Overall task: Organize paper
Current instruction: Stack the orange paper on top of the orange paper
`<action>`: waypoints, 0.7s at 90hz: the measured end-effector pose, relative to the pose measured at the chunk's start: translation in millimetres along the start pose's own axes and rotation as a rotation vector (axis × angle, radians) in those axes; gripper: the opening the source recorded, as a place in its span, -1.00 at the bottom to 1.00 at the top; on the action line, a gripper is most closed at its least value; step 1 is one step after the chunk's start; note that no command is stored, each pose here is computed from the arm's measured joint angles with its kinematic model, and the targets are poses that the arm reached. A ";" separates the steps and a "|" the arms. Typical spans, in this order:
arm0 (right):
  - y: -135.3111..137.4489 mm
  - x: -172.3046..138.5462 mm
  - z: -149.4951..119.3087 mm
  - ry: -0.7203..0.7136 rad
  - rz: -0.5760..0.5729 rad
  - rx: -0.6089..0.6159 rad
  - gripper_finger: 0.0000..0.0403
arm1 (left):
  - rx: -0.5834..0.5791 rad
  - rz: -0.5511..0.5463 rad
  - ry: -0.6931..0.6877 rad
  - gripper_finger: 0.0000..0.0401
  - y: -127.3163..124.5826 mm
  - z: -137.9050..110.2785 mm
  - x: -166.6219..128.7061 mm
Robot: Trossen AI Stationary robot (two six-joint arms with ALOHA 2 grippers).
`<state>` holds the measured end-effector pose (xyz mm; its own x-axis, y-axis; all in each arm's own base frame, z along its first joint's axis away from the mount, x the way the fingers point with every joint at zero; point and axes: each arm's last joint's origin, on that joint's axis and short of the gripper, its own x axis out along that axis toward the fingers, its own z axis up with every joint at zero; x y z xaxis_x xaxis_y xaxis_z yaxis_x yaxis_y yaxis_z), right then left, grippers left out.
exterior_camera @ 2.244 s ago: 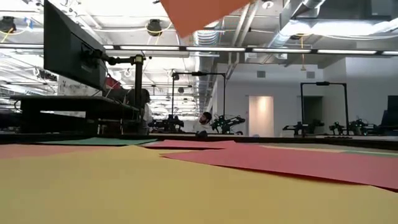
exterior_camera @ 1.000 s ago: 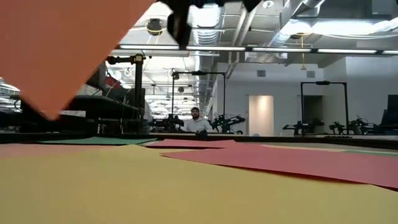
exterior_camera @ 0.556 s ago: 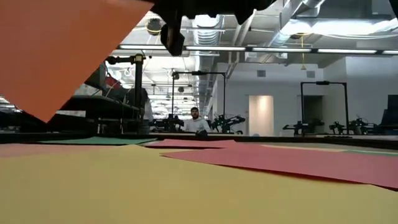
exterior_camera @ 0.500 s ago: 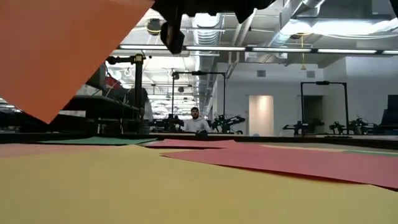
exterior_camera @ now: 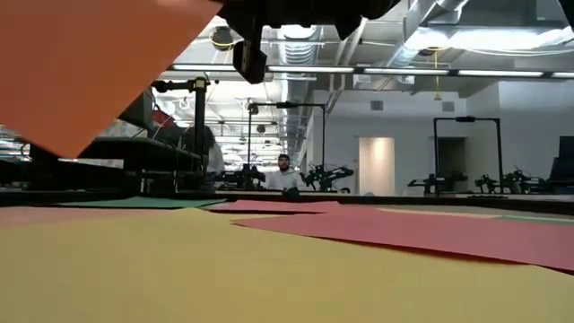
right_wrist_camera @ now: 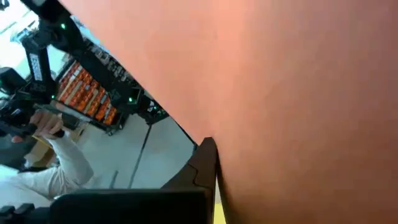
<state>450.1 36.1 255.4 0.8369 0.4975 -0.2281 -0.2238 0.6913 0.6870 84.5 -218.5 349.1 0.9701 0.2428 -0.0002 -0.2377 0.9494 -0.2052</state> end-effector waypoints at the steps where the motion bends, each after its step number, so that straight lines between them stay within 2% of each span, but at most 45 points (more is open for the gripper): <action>1: 0.6 0.1 0.3 -0.004 0.004 0.002 -1.00 | 0.004 0.001 0.000 -1.00 -0.4 1.5 0.2; 15: 12.4 3.6 0.2 -0.028 0.078 0.017 -1.00 | 0.070 0.019 -0.003 -1.00 -3.4 22.0 4.4; 28: 16.7 7.3 -6.6 0.007 0.083 0.026 -1.00 | 0.129 0.026 -0.004 -1.00 -5.0 38.0 6.1; 63: 42.9 18.8 -23.5 0.042 0.166 0.022 -1.00 | 0.178 0.026 -0.003 -1.00 -5.5 45.2 6.0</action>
<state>444.5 87.4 264.4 0.7675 0.6258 -0.1389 -0.3459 0.5867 0.7322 89.4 -213.3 394.4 0.9634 0.2682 -0.0001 -0.2681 0.9630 -0.0282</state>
